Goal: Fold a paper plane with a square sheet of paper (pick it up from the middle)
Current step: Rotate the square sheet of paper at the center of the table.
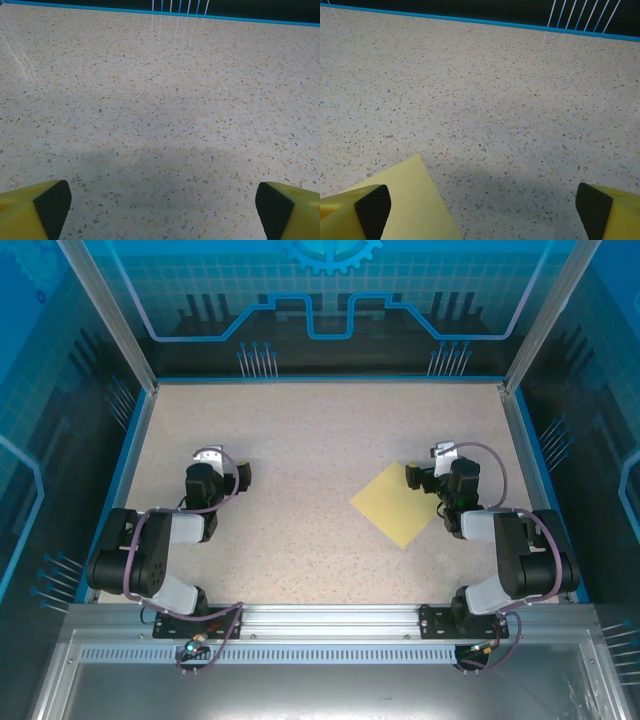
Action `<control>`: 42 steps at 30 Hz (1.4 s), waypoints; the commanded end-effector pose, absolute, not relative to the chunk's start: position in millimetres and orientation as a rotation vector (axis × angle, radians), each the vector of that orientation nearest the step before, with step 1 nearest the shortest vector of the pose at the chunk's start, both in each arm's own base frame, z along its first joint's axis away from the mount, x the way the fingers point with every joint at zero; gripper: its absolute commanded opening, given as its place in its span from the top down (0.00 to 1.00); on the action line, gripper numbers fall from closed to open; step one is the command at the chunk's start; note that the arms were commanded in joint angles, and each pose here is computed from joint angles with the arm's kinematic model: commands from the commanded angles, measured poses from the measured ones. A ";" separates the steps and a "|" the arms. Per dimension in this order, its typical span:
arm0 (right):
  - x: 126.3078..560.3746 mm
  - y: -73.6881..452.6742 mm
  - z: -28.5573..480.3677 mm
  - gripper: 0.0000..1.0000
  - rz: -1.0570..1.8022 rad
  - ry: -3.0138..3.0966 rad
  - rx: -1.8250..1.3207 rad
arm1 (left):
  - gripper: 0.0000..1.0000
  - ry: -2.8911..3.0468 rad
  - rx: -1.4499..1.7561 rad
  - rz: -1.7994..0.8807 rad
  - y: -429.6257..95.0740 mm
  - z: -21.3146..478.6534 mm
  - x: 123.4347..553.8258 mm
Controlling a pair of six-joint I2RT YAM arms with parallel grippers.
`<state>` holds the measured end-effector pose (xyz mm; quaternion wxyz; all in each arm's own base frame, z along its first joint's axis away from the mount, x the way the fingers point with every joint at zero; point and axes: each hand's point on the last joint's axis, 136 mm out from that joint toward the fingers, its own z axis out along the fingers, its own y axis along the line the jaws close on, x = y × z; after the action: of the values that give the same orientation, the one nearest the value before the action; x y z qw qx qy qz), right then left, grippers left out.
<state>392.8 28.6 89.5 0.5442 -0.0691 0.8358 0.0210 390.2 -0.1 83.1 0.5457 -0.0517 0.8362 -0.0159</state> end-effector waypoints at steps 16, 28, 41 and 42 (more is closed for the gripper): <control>397.0 32.6 93.6 0.01 0.046 1.970 -0.174 | 0.01 1.966 -0.102 -0.045 -1.2 90.5 396.4; 389.3 35.2 137.1 0.01 -0.031 1.965 -0.177 | 0.01 1.969 -0.104 0.062 -3.7 118.8 389.0; 370.5 86.3 130.5 0.01 0.293 2.489 0.339 | 0.01 2.195 -0.543 -0.115 -2.4 179.0 343.2; 372.3 101.9 125.0 0.01 0.356 2.509 0.331 | 0.01 2.226 -0.519 -0.139 -7.9 178.6 343.5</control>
<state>408.1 74.8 180.3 0.4269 0.0805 0.8953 0.0983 370.1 -1.0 209.3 0.5120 -0.1773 0.8393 -0.0441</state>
